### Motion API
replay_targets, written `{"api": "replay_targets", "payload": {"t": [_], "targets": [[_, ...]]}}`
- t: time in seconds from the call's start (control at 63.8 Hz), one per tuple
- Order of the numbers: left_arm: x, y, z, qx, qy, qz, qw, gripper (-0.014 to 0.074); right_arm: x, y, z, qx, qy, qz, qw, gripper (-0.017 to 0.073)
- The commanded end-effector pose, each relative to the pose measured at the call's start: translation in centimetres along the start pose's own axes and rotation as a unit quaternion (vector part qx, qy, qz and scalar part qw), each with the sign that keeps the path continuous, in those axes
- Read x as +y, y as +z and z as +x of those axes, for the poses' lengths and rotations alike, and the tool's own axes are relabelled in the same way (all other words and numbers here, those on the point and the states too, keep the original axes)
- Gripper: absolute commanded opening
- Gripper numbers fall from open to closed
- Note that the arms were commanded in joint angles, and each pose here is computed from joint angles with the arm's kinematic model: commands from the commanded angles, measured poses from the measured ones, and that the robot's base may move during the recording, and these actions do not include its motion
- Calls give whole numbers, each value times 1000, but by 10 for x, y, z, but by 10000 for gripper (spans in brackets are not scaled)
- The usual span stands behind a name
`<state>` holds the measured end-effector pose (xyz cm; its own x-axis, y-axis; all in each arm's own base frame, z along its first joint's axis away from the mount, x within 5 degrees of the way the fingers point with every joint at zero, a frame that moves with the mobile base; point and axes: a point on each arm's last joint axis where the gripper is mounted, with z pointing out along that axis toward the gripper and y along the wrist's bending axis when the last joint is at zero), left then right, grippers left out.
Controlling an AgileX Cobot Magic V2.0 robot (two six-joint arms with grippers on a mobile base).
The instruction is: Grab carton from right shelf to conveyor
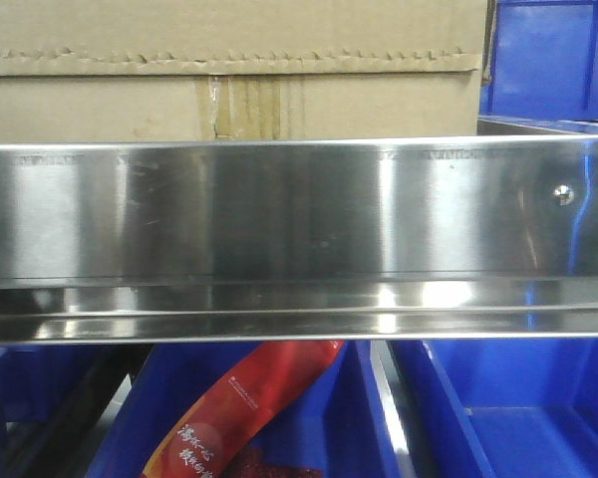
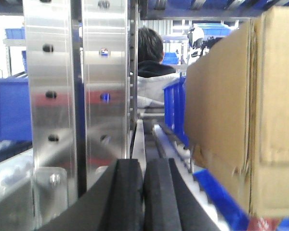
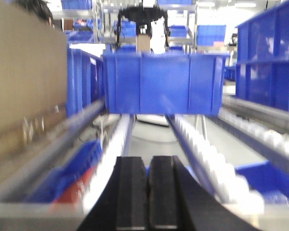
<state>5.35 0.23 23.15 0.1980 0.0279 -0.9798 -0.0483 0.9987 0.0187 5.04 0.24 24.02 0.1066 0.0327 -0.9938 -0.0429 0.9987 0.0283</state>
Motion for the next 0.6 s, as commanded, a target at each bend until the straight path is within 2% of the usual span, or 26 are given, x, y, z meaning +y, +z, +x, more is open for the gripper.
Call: {"api": "replay_targets", "payload": {"t": [0.0,0.078,0.157,0.235,0.313,0.376,0.439,0.47,0.58], "targets": [[1,-2,-30,-40,7,-1,999,15,2,-6,-30,-20,2,-5,1000,-69],[1,-5,-59,-45,38,-5,998,31,3,-14,-56,-41,7,-10,999,-57],[3,-5,-86,-40,48,-10,998,97,5,-17,-81,-51,28,-19,998,25],[4,-3,-112,-31,47,-12,998,205,7,-15,-99,-48,45,-27,997,171],[5,0,-132,-20,45,-12,999,318,8,-9,-110,-38,46,-28,998,333],[4,8,-146,-6,30,-3,1000,401,8,-3,-118,-31,46,-28,998,459],[4,14,-155,-3,20,3,1000,448,8,2,-121,-25,47,-27,998,545],[3,16,-158,-3,17,6,1000,465,8,5,-121,-18,47,-27,998,575],[3,25,-167,-2,12,10,1000,494,8,12,-121,-6,47,-26,999,559]]}}
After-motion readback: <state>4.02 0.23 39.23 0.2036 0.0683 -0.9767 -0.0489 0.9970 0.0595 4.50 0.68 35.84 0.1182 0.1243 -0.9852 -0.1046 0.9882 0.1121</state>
